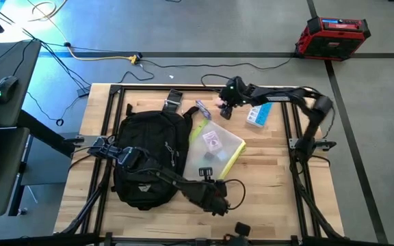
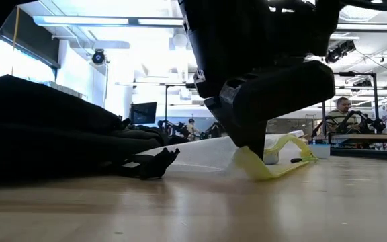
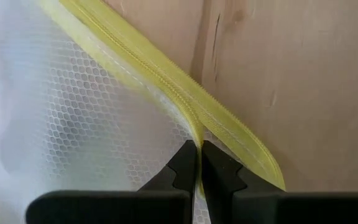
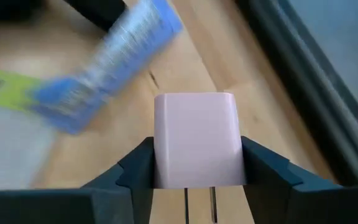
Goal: Unpack backpack
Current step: Put the pink charger adapter into the green zip bag
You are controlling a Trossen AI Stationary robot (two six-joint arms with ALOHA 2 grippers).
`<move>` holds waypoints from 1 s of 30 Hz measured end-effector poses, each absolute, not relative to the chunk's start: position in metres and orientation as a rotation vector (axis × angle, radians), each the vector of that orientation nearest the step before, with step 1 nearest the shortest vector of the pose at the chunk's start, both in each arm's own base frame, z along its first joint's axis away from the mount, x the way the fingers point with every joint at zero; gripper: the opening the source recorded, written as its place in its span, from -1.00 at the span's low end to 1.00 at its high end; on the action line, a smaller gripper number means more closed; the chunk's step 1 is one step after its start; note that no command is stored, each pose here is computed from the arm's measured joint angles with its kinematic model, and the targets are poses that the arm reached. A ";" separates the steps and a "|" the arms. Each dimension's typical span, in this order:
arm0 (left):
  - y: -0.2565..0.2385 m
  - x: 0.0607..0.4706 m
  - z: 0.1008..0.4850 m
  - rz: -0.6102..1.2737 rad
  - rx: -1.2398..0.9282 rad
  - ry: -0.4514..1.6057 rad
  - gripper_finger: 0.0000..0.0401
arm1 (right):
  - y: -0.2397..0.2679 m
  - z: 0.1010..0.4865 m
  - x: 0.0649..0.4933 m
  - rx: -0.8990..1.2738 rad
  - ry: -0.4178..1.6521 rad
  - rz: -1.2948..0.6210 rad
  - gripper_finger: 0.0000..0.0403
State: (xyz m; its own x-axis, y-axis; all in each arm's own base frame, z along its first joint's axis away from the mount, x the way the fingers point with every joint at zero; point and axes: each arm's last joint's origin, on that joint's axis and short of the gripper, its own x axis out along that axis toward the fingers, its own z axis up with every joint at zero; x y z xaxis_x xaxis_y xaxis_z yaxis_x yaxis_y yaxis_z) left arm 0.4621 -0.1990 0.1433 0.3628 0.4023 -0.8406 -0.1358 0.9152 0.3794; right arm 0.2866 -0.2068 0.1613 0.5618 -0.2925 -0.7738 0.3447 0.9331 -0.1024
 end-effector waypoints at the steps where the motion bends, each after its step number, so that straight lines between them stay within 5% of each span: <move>1: -0.200 0.461 0.143 0.362 0.267 1.145 -1.00 | -0.199 0.171 0.282 0.063 0.882 -0.376 -0.18; 8: -0.203 0.446 0.144 0.504 0.297 1.170 -1.00 | -0.114 0.220 0.224 0.122 0.670 -0.363 -0.18; 18: -0.222 0.427 0.154 0.685 0.351 0.997 -1.00 | 0.036 0.163 0.164 0.348 0.528 -0.130 -0.18; 30: -0.231 0.422 0.162 0.750 0.331 0.857 -1.00 | 0.109 0.161 0.206 0.230 0.628 -0.041 -0.18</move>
